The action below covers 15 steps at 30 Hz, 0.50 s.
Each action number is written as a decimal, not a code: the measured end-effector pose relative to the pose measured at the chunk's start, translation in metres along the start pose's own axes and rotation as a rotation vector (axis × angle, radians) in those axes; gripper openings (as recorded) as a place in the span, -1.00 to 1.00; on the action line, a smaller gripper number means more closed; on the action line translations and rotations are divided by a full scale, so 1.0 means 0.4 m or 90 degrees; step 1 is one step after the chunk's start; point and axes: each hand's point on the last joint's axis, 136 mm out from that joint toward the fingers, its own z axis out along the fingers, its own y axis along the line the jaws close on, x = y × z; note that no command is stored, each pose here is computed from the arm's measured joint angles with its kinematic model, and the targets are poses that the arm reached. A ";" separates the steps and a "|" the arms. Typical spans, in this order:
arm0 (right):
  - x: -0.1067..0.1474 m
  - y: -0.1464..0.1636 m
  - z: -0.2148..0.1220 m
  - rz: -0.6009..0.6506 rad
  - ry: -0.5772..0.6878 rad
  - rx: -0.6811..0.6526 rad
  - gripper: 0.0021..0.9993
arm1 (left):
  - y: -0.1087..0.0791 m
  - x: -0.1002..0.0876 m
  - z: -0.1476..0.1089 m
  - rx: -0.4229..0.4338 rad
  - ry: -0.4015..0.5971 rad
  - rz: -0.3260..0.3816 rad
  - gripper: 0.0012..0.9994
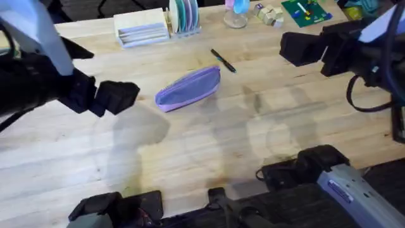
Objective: Unzip the bag, pick up the pens from the table one at a time and place them inside, then zip the bag closed.
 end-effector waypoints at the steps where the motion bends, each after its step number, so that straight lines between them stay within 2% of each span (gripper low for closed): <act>1: 0.000 0.000 0.000 0.000 0.000 0.000 1.00 | -0.004 0.004 0.005 0.009 0.004 0.012 0.99; 11: 0.000 0.000 0.000 0.000 0.000 0.000 1.00 | -0.070 0.049 0.060 0.143 0.033 0.111 0.99; 15: 0.000 0.000 0.000 0.000 0.000 0.000 1.00 | -0.089 0.054 0.084 0.192 0.024 0.131 0.99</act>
